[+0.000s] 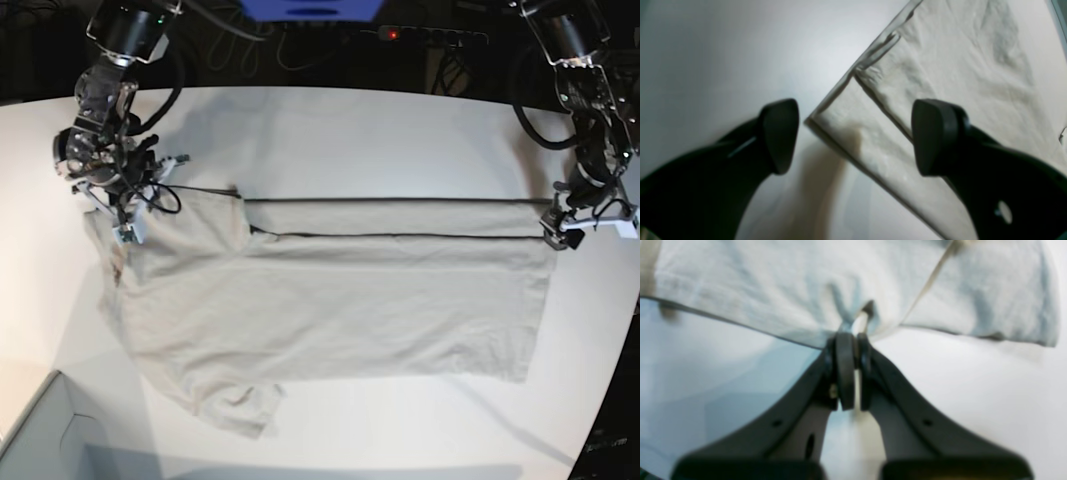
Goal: Layout the t-shirt on the table in an organized manner, then fold the t-shirt properly
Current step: 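Regrasp the folded shoulder corner with the right gripper, then slide the right gripper along the shirt side toward the hem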
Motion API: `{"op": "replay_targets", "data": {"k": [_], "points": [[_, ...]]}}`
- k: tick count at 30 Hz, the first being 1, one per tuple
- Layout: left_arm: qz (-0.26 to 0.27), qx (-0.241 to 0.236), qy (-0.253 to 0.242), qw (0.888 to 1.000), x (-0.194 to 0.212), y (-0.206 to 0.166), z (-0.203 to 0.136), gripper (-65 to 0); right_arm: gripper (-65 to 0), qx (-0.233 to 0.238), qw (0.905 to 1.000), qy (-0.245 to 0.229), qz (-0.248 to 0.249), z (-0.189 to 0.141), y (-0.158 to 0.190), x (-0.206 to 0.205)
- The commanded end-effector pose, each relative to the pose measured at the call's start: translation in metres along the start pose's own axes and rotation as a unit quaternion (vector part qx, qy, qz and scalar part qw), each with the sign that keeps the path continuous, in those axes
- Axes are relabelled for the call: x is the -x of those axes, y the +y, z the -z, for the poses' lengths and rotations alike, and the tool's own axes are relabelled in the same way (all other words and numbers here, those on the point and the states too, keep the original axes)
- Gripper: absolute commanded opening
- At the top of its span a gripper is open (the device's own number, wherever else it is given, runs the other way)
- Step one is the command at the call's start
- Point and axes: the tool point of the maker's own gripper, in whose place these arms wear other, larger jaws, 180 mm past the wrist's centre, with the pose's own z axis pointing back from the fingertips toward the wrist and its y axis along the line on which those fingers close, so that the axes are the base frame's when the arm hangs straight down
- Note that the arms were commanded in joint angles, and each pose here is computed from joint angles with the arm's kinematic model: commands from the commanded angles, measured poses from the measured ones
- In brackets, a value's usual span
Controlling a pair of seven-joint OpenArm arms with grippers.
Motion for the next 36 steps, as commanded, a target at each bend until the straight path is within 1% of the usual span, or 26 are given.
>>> {"op": "replay_targets", "data": {"k": [1, 3, 7, 10, 15, 19, 22, 24, 26, 28, 30, 33, 34, 36], "points": [[0.006, 0.009, -0.022, 1.0, -0.018, -0.006, -0.002, -14.1, -65.0, 0.019, 0.9992, -0.032, -0.009, -0.009, -0.014, -0.024], [0.006, 0.009, -0.022, 1.0, -0.018, -0.006, -0.002, -14.1, -65.0, 0.035, 0.9978, -0.054, -0.015, -0.019, -0.021, -0.041], [0.006, 0.008, -0.022, 1.0, -0.017, -0.005, -0.002, -14.1, -65.0, 0.069, 0.9912, -0.11, -0.027, -0.044, -0.036, -0.087], [0.006, 0.008, -0.019, 1.0, -0.016, -0.005, -0.002, -14.1, -65.0, 0.073, 0.9863, -0.145, -0.029, -0.051, -0.038, -0.122], [0.006, 0.008, -0.017, 1.0, -0.015, -0.005, -0.002, -14.1, -65.0, 0.042, 0.9807, -0.181, -0.061, -0.046, -0.017, -0.177], [0.009, 0.001, -0.01, 1.0, -0.009, 0.002, -0.005, -13.8, -65.0, 0.018, 0.9779, -0.199, -0.06, -0.04, -0.009, -0.218], [0.013, 0.004, -0.016, 1.0, -0.012, 0.0, -0.008, -13.8, -65.0, -0.003, 0.979, -0.196, -0.057, -0.03, -0.004, -0.235], [0.014, 0.005, -0.018, 1.0, -0.013, 0.0, -0.008, -13.8, -64.8, -0.014, 0.9807, -0.187, -0.056, -0.022, -0.003, -0.239], [0.016, 0.002, -0.018, 1.0, -0.013, 0.001, -0.008, -13.8, -60.2, -0.014, 0.9825, -0.174, -0.066, -0.018, -0.007, -0.237], [0.015, 0.0, -0.017, 1.0, -0.012, 0.002, -0.007, -13.7, -53.4, -0.009, 0.9824, -0.169, -0.079, -0.017, -0.008, -0.233], [0.016, 0.003, -0.018, 1.0, -0.013, -0.001, -0.006, -13.7, -45.8, -0.009, 0.9832, -0.163, -0.081, -0.015, -0.009, -0.227], [0.016, 0.008, -0.021, 1.0, -0.016, -0.006, -0.004, -13.7, -37.3, 0.005, 0.9815, -0.173, -0.083, -0.024, -0.015, -0.229], [0.015, 0.011, -0.025, 1.0, -0.02, -0.01, -0.003, -13.7, -35.0, 0.014, 0.9807, -0.178, -0.081, -0.029, -0.019, -0.224], [0.004, 0.007, -0.014, 1.0, -0.014, -0.008, 0.004, -13.7, -32.2, 0.036, 0.9775, -0.194, -0.075, -0.042, -0.028, -0.219]]}}
